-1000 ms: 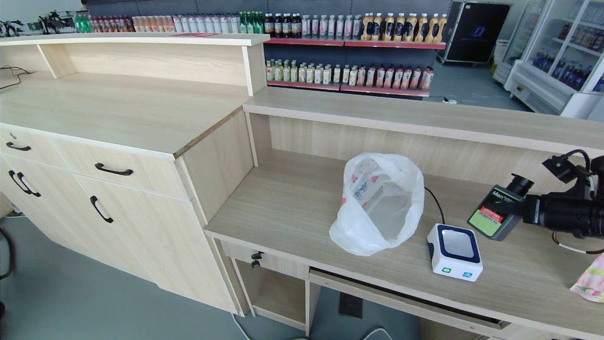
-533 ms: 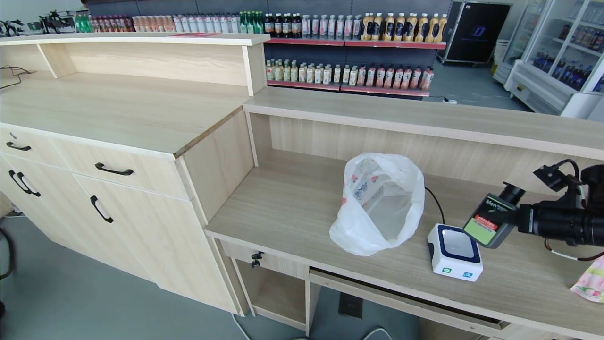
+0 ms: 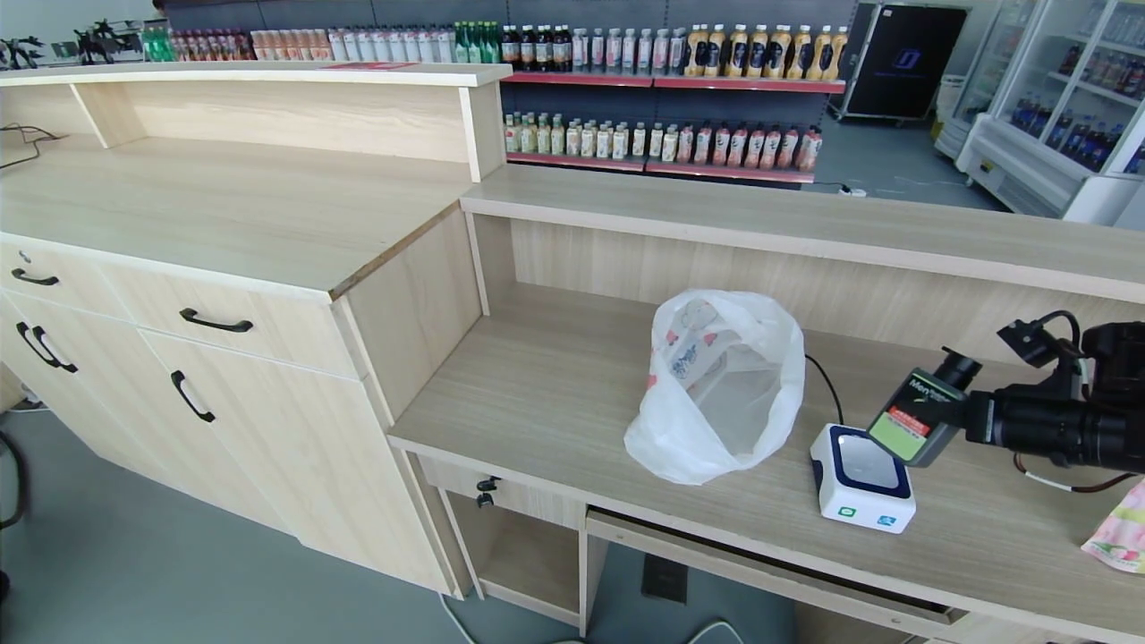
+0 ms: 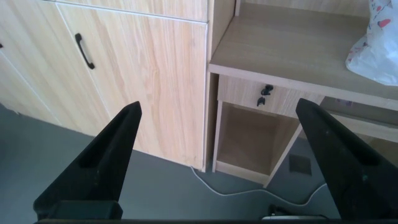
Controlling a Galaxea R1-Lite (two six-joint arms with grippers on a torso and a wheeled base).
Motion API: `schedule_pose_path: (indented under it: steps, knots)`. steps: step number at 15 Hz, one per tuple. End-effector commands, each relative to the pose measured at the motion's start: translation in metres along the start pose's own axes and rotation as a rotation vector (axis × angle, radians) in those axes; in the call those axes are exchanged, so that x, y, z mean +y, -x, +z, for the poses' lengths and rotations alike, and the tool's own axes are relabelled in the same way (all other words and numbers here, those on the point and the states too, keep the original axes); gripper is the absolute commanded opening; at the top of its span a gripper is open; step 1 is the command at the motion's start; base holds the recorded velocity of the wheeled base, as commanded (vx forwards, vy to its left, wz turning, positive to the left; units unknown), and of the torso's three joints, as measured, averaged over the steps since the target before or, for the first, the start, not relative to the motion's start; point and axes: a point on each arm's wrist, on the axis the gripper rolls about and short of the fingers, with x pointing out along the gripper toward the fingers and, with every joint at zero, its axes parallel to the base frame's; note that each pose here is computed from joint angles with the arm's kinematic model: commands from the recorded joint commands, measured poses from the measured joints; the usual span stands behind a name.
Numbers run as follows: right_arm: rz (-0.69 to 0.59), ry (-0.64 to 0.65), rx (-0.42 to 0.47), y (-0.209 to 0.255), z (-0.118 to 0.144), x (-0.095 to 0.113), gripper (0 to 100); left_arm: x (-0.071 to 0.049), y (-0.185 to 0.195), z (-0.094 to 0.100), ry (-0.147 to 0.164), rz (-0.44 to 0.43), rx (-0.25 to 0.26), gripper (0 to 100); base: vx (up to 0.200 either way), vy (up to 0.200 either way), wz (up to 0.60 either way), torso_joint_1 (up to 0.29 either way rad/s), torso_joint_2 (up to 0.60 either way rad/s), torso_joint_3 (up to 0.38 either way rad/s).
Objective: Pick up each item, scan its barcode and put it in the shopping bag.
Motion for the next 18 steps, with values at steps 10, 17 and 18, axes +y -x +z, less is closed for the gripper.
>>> schedule_pose_path:
  steps: [10,17,18]
  knots:
    - [0.085,0.007,0.005,-0.013,-0.004,0.0,0,0.0,0.0,0.0,0.0,0.0,0.0,100,0.0,0.0,0.0,0.0,0.0,0.0]
    - [0.111,0.019,0.012,-0.02,-0.004,0.005,0,0.0,0.0,0.0,0.0,0.0,0.0,100,0.0,0.0,0.0,0.0,0.0,0.0]
    - [0.115,0.024,0.011,-0.021,-0.003,0.006,0,0.0,0.0,0.0,0.0,0.0,0.0,100,0.0,0.0,0.0,0.0,0.0,0.0]
